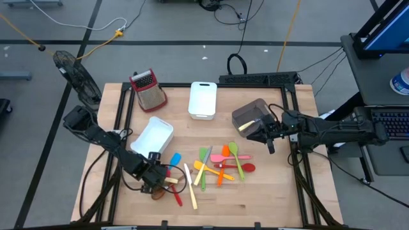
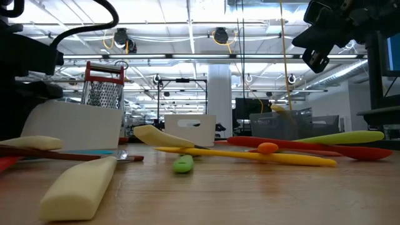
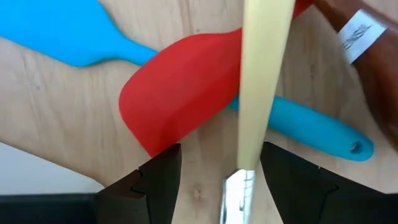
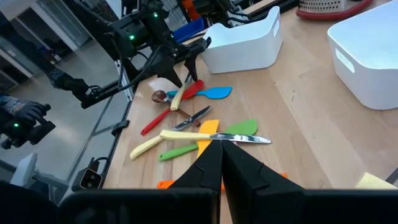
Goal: Pick & Place Kitchen Items
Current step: Put the yellow table knife into the black bin
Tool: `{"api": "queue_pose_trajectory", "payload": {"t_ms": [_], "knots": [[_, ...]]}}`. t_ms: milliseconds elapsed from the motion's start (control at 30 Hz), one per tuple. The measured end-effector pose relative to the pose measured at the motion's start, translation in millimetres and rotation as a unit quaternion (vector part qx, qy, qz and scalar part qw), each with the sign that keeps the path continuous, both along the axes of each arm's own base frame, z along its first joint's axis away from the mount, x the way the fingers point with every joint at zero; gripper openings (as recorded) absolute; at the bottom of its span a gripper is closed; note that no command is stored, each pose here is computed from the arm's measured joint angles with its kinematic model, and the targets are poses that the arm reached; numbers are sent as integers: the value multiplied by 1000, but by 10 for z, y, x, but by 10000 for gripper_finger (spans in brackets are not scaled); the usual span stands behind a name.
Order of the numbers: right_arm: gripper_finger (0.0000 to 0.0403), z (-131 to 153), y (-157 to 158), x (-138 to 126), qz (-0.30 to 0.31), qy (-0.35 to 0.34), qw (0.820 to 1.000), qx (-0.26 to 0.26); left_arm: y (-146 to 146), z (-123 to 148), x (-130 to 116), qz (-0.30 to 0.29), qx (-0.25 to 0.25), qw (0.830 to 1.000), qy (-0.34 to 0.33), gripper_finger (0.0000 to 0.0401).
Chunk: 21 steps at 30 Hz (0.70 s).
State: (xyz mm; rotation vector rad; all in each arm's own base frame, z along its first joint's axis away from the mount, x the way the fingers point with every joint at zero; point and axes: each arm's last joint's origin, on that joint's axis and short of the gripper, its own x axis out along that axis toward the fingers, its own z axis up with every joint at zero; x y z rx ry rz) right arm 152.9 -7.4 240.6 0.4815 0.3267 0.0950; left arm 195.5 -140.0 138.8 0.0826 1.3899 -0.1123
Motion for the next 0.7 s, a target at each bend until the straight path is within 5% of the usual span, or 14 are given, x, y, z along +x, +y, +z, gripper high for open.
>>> {"api": "queue_pose_trajectory", "payload": {"t_ms": [267,700], "knots": [[4,0,0,0,-4,2,1000,13,-4,-11,6,-21,-2,1000,-8,204],[4,0,0,0,-5,3,1000,18,-44,3,48,-29,-32,999,-18,31]]}}
